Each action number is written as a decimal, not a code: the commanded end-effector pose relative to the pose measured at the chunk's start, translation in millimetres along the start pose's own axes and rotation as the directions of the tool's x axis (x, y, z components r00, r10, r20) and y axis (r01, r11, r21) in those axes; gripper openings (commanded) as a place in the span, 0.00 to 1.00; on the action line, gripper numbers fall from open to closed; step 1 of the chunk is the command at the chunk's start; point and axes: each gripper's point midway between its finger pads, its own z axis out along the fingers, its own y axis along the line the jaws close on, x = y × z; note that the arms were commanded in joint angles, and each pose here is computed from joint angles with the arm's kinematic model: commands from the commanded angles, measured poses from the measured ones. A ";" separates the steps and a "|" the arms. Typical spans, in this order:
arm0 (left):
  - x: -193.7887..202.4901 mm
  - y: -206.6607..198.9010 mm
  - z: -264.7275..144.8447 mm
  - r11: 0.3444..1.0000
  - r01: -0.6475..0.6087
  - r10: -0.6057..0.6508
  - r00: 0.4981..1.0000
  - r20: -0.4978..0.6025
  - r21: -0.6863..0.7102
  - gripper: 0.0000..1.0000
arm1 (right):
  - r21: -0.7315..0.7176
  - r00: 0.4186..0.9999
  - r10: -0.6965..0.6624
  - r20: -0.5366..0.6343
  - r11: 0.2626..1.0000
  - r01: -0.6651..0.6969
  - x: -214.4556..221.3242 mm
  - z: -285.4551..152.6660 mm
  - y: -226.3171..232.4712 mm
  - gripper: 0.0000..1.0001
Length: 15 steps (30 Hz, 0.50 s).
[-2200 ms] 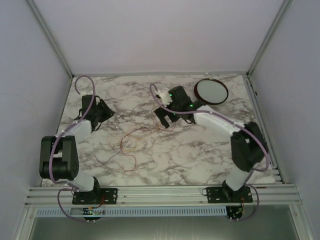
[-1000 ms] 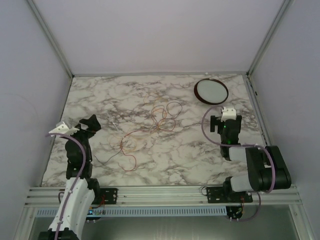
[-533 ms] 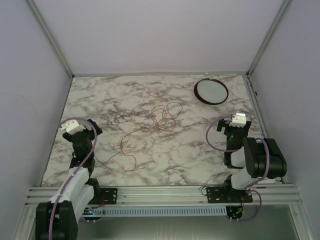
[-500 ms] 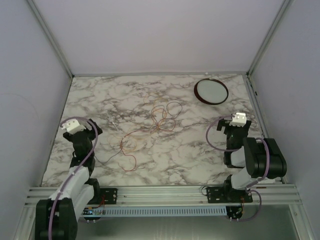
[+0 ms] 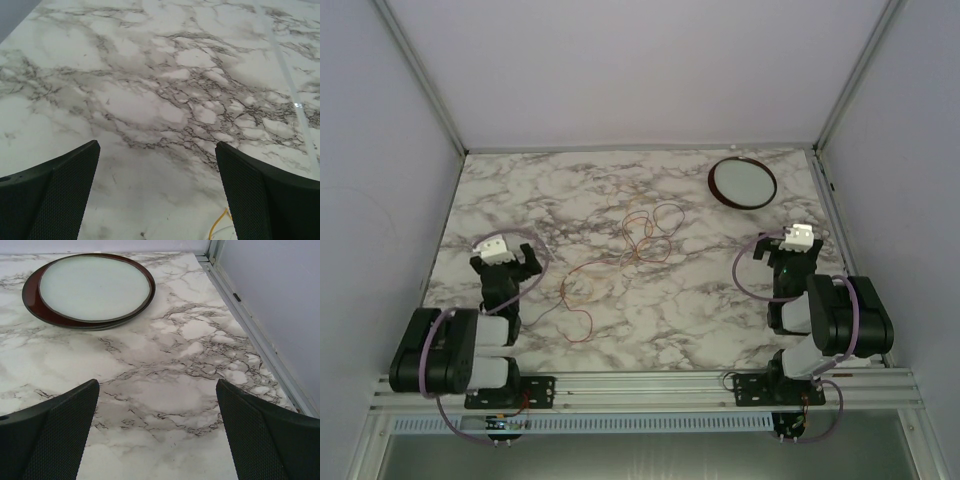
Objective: Zip-tie the wires
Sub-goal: Reset both arms
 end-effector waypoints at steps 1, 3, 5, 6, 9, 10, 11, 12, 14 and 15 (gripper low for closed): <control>-35.2 -26.0 16.3 0.991 -0.074 0.057 0.986 0.154 0.107 1.00 | -0.014 0.999 0.017 0.036 1.000 -0.017 -14.8 13.5 2.0 0.99; -35.3 -30.9 21.0 0.990 -0.079 0.054 0.978 0.202 0.117 1.00 | -0.015 1.000 0.019 0.023 1.000 -0.018 -12.7 15.7 2.6 0.99; -20.3 -25.8 24.2 0.993 -0.084 0.075 0.991 0.108 0.088 1.00 | -0.012 1.000 0.019 0.022 1.000 -0.018 -12.8 15.9 1.9 0.99; -21.9 -23.3 28.4 0.995 -0.075 0.068 0.992 0.103 0.064 1.00 | -0.014 1.000 0.019 0.020 1.000 -0.019 -11.9 15.7 2.5 0.99; -24.0 -25.8 34.5 0.995 -0.075 0.068 0.992 0.104 0.066 1.00 | -0.013 1.000 0.020 0.020 1.000 -0.020 -12.2 16.2 2.0 0.99; -20.6 -25.3 35.7 0.995 -0.082 0.077 0.994 0.078 0.059 1.00 | -0.013 1.000 0.020 0.019 1.000 -0.020 -12.2 16.1 2.0 0.99; -21.0 -26.1 35.6 0.995 -0.083 0.077 0.993 0.089 0.062 1.00 | -0.013 1.000 0.020 0.019 1.000 -0.019 -11.9 16.1 2.2 0.99; -23.3 -26.8 34.9 0.995 -0.081 0.073 0.991 0.111 0.066 1.00 | -0.013 1.000 0.020 0.019 1.000 -0.020 -12.0 16.1 1.9 0.99; -22.0 -30.8 35.4 0.992 -0.093 0.085 0.992 0.093 0.087 1.00 | -0.013 1.000 0.020 0.020 1.000 -0.020 -12.3 16.1 2.0 0.99; -20.7 -33.4 39.0 0.990 -0.102 0.095 0.993 0.075 0.096 1.00 | -0.012 1.000 0.020 0.020 1.000 -0.020 -12.2 15.9 1.9 0.99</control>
